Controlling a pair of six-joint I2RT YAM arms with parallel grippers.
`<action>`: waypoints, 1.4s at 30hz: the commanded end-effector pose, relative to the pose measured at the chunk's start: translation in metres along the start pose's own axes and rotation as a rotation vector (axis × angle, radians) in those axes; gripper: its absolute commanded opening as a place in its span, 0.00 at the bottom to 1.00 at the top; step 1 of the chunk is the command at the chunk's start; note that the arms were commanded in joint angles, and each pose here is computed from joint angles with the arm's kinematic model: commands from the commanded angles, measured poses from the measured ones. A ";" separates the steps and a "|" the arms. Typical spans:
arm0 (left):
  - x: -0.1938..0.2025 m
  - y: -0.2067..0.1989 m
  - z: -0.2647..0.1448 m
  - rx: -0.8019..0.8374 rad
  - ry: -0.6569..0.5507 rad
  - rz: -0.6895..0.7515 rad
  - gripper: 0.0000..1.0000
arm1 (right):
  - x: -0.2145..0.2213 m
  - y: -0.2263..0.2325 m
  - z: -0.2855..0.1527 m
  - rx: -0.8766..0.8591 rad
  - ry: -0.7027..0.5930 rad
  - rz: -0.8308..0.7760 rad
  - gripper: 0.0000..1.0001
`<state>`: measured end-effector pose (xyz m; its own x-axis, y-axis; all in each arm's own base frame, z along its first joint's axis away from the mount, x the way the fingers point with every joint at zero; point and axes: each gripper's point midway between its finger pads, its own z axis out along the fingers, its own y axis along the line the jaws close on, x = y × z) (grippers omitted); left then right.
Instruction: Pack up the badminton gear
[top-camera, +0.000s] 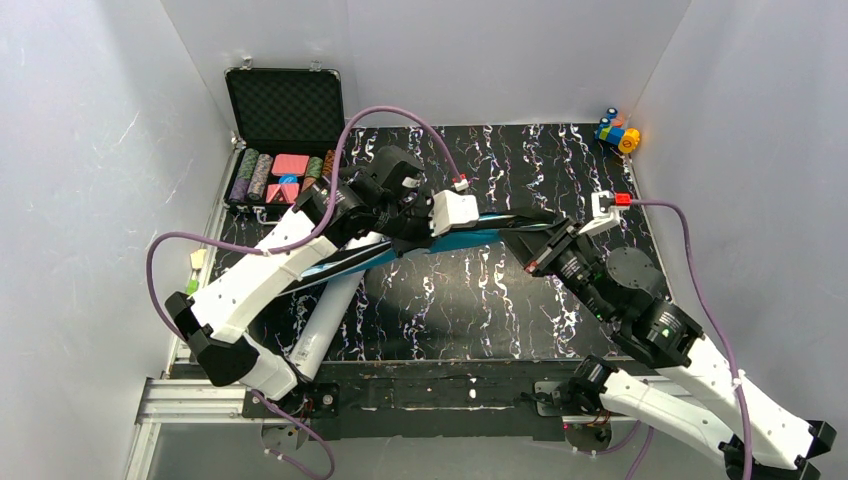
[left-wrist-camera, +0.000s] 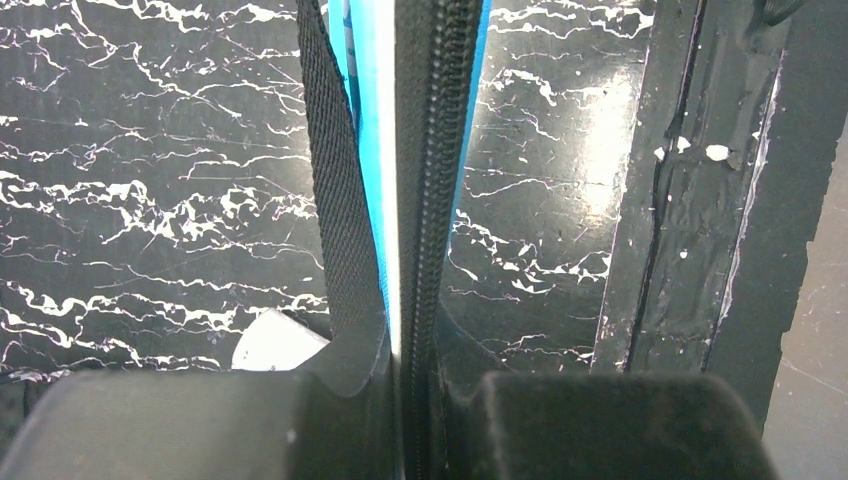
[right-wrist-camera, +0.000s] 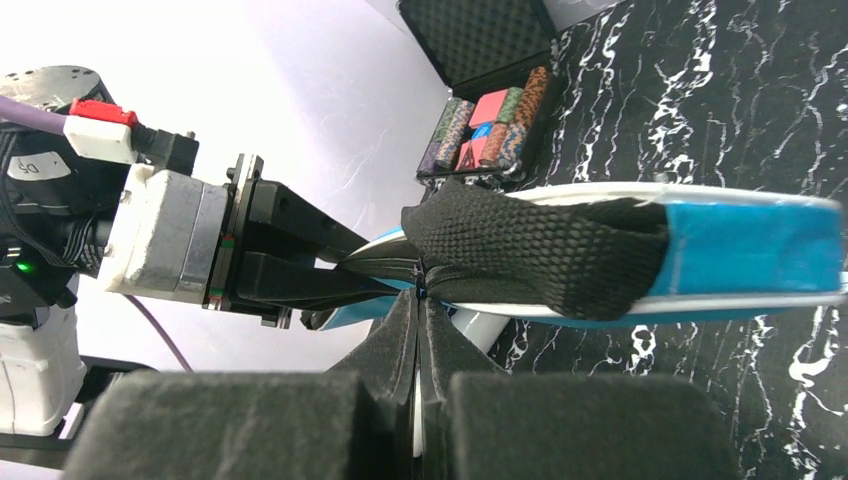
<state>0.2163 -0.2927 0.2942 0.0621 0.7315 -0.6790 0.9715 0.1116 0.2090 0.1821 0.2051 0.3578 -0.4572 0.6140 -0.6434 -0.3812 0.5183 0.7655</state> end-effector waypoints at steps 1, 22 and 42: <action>-0.018 0.005 -0.027 -0.063 -0.094 0.046 0.00 | -0.028 -0.011 -0.015 0.076 -0.099 -0.017 0.01; 0.004 0.009 -0.024 -0.107 -0.036 0.124 0.00 | -0.055 -0.064 -0.069 0.326 -0.188 -0.087 0.01; -0.016 0.032 -0.026 -0.240 0.004 0.278 0.00 | -0.065 -0.057 -0.076 0.372 -0.158 -0.124 0.46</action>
<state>0.2217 -0.2743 0.2811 0.1753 0.7843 -0.5951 0.9401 0.0461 0.3377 0.1723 0.1028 0.3344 -0.3340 0.5881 -0.7366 -0.1083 0.7523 0.6498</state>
